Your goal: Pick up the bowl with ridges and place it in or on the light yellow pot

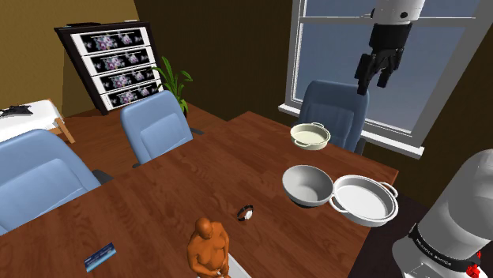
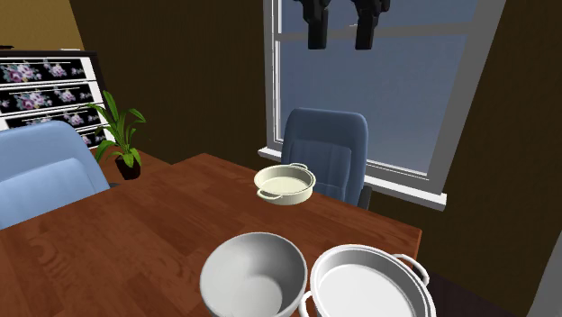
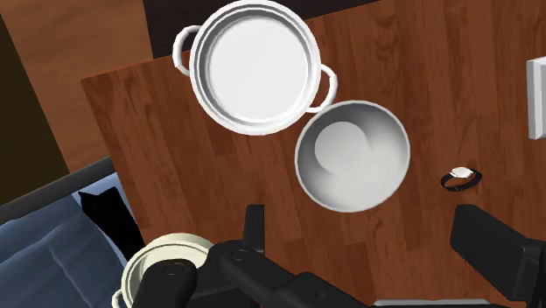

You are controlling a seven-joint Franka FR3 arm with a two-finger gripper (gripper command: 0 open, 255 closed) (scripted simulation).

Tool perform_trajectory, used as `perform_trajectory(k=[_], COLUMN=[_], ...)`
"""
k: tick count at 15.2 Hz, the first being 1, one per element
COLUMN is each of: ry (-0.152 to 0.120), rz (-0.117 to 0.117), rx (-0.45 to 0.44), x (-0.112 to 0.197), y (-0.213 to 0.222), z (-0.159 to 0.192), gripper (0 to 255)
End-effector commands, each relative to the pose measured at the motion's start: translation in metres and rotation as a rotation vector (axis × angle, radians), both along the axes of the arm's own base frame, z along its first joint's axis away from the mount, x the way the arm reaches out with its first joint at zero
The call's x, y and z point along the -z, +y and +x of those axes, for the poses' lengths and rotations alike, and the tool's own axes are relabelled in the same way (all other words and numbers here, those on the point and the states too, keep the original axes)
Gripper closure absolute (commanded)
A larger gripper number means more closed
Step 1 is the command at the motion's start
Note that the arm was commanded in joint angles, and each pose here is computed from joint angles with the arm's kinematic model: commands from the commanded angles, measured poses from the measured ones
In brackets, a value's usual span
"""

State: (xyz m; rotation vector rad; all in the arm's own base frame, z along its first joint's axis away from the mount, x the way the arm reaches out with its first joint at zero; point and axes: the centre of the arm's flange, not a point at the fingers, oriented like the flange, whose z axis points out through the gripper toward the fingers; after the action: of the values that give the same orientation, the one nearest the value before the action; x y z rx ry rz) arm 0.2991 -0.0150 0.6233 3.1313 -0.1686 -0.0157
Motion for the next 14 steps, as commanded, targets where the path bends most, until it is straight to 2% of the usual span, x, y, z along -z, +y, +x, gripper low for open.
perform_trajectory(k=[1, 14], ry=[0.0, 0.013], rz=[0.0, -0.043], rx=[0.0, -0.016], x=[0.0, 0.142], y=[0.0, 0.095], z=[0.0, 0.041], gripper=[0, 0])
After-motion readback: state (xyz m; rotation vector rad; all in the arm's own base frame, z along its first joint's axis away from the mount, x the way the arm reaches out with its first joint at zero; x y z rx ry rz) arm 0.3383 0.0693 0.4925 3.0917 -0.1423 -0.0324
